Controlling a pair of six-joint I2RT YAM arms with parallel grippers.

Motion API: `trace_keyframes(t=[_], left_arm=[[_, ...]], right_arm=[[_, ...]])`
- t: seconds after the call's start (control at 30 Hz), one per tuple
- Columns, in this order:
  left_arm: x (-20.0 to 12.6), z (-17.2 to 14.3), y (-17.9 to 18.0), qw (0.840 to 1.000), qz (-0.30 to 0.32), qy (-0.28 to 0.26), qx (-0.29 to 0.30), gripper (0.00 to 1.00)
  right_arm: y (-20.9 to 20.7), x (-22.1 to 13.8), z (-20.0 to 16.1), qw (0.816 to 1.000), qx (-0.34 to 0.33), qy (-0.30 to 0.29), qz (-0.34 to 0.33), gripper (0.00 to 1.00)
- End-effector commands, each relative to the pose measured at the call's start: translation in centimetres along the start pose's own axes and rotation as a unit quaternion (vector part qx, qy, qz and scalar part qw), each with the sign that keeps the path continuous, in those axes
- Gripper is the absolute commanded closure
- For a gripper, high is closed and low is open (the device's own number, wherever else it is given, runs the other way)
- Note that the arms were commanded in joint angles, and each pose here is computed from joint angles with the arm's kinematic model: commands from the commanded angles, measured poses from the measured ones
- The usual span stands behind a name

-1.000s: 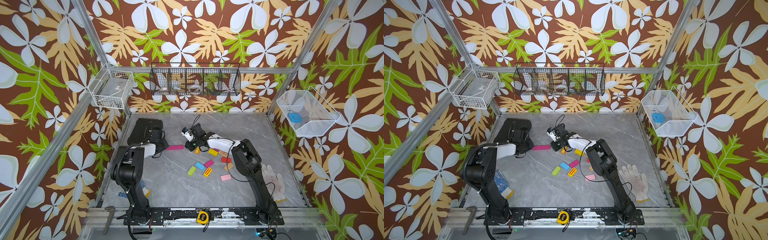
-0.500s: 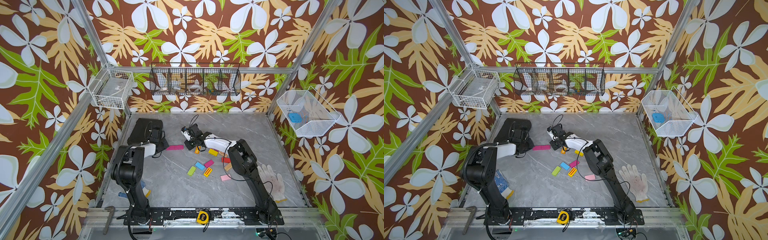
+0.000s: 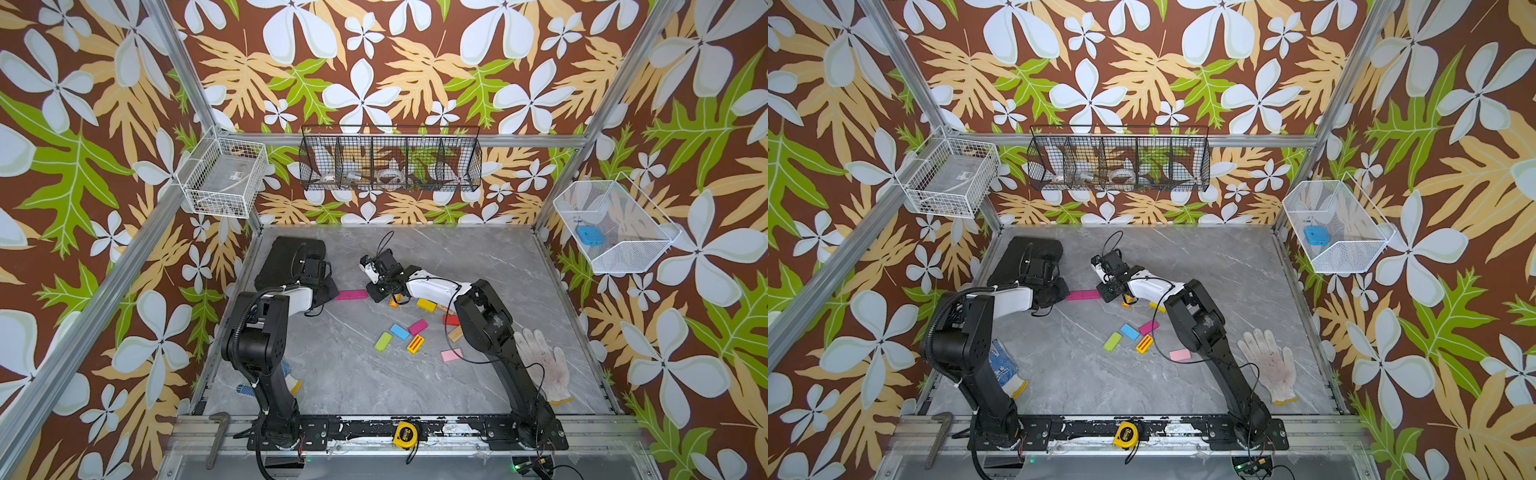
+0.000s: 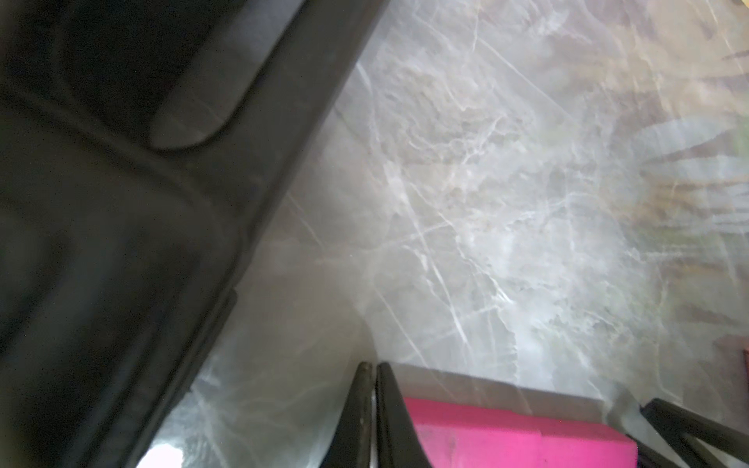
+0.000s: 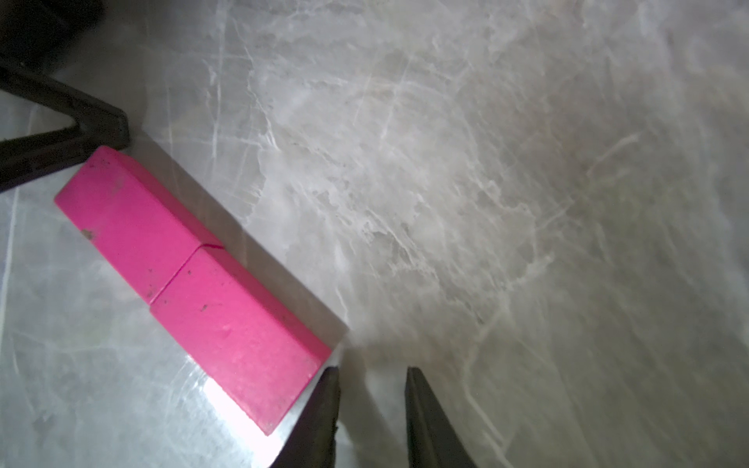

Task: Assemble the number 7 with building blocks
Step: Assemble the building block at the center of the board.

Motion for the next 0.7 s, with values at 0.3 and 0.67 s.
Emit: trace_keyframes(t=[0.3,0.67], left_arm=[[-0.1,-1.6,0.8,0.999,0.029,0.035,0.013,0.90],[0.5,-1.2,0.0,0.999,0.018,0.037,0.014,0.90]], right_arm=[[0.8,-0.3,-0.3,1.000,-0.004,0.003,0.013,0.70],[0.9,0.1,-0.4,1.000,-0.002,0.005,0.011,0.68]])
Point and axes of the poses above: each gripper's point midway between its finger pads, its own x axis out along the fingers, its own y axis along the line the jaws close on, z = x × y, the point moved 4 cm from there along -x, back along the fingers, and after that the axes turned 8 degrees about -x, right-handed, at the moved point
